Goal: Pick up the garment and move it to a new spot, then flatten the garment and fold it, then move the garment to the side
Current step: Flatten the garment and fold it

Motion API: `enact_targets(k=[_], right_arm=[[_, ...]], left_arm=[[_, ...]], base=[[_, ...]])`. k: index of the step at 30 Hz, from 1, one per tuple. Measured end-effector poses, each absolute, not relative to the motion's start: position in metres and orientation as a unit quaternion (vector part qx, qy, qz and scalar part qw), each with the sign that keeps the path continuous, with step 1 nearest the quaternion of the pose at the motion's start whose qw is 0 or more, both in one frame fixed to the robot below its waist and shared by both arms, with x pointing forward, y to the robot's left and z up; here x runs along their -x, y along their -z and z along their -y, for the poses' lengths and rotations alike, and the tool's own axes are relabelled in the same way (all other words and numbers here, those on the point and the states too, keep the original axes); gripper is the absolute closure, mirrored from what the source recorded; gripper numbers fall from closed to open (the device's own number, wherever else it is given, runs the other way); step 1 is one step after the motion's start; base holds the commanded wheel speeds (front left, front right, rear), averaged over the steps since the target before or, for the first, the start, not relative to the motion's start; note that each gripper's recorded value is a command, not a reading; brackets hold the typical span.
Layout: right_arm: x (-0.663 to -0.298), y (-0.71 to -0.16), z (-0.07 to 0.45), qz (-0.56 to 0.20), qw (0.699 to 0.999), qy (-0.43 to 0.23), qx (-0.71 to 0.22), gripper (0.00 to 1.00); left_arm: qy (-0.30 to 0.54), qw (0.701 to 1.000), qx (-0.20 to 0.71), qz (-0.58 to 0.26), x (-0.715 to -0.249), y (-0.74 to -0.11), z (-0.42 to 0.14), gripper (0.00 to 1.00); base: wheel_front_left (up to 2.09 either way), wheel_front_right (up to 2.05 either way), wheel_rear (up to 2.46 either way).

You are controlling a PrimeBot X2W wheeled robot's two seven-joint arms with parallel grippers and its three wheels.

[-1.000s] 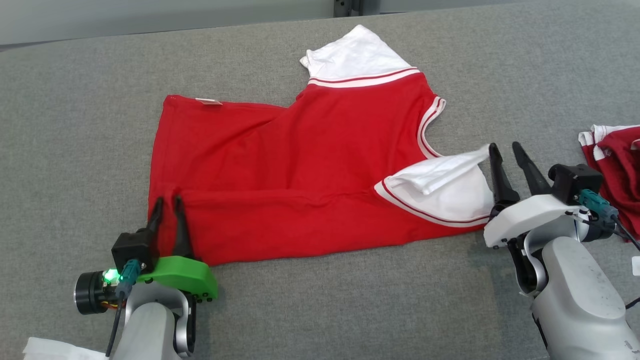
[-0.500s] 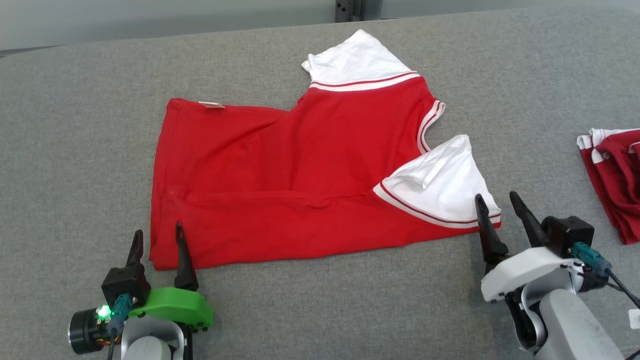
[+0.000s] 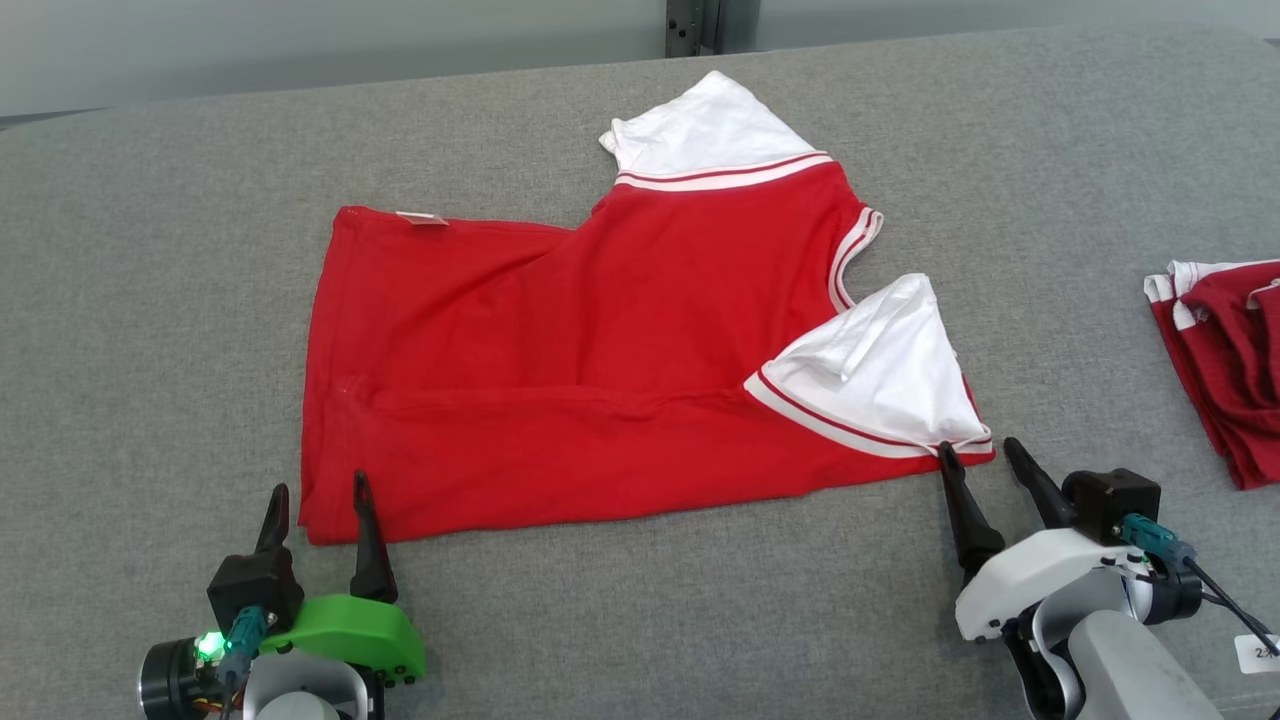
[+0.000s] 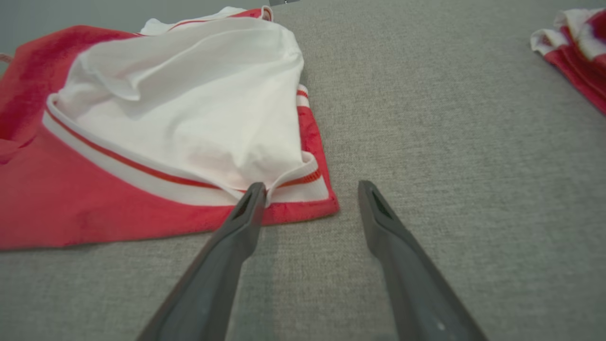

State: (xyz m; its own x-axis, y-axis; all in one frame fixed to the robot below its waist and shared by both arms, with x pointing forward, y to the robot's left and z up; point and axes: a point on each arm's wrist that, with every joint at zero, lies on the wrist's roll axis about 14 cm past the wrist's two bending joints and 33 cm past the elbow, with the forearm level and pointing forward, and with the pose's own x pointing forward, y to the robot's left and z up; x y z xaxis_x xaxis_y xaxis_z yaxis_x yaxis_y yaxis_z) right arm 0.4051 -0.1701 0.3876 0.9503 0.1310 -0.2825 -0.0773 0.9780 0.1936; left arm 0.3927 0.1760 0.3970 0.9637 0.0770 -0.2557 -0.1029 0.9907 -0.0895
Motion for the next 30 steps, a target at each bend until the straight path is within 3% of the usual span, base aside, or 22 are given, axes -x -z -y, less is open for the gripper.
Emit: enact_targets(k=[2,3,4,6,19,20,21,22,30], right_arm=[[-0.407,-0.386,0.17,-0.151,0.983,-0.052,-0.093,0.36],[-0.409,-0.386,0.17,-0.151,0.983,-0.051,-0.095,0.42],[-0.41,-0.386,0.17,-0.151,0.983,-0.051,-0.095,0.67],[-0.411,-0.383,0.168,-0.156,0.981,-0.051,-0.102,0.97],[-0.417,-0.386,0.167,-0.149,0.981,-0.052,-0.113,1.0],[-0.417,-0.387,0.167,-0.148,0.981,-0.051,-0.113,1.0],[-0.417,-0.387,0.168,-0.147,0.981,-0.051,-0.113,1.0],[-0.418,-0.388,0.168,-0.145,0.981,-0.051,-0.114,1.0],[-0.417,-0.403,0.171,-0.124,0.984,-0.045,-0.123,1.0]], left_arm=[[-0.045,0.989,0.05,-0.129,-0.392,-0.396,-0.176,0.0],[-0.044,0.989,0.05,-0.13,-0.392,-0.395,-0.176,0.0],[-0.044,0.989,0.05,-0.131,-0.392,-0.394,-0.177,0.0],[-0.042,0.988,0.051,-0.136,-0.391,-0.391,-0.176,0.0],[-0.032,0.981,0.071,-0.179,-0.386,-0.365,-0.17,0.0],[-0.028,0.981,0.072,-0.18,-0.388,-0.364,-0.168,0.41],[-0.027,0.98,0.072,-0.182,-0.388,-0.363,-0.168,0.92],[-0.025,0.98,0.073,-0.182,-0.389,-0.363,-0.166,1.0],[-0.025,0.981,0.079,-0.175,-0.385,-0.37,-0.167,1.0]], base=[[0.0,0.0,0.0],[0.0,0.0,0.0],[0.0,0.0,0.0],[0.0,0.0,0.0],[0.0,0.0,0.0],[0.0,0.0,0.0],[0.0,0.0,0.0],[0.0,0.0,0.0],[0.0,0.0,0.0]])
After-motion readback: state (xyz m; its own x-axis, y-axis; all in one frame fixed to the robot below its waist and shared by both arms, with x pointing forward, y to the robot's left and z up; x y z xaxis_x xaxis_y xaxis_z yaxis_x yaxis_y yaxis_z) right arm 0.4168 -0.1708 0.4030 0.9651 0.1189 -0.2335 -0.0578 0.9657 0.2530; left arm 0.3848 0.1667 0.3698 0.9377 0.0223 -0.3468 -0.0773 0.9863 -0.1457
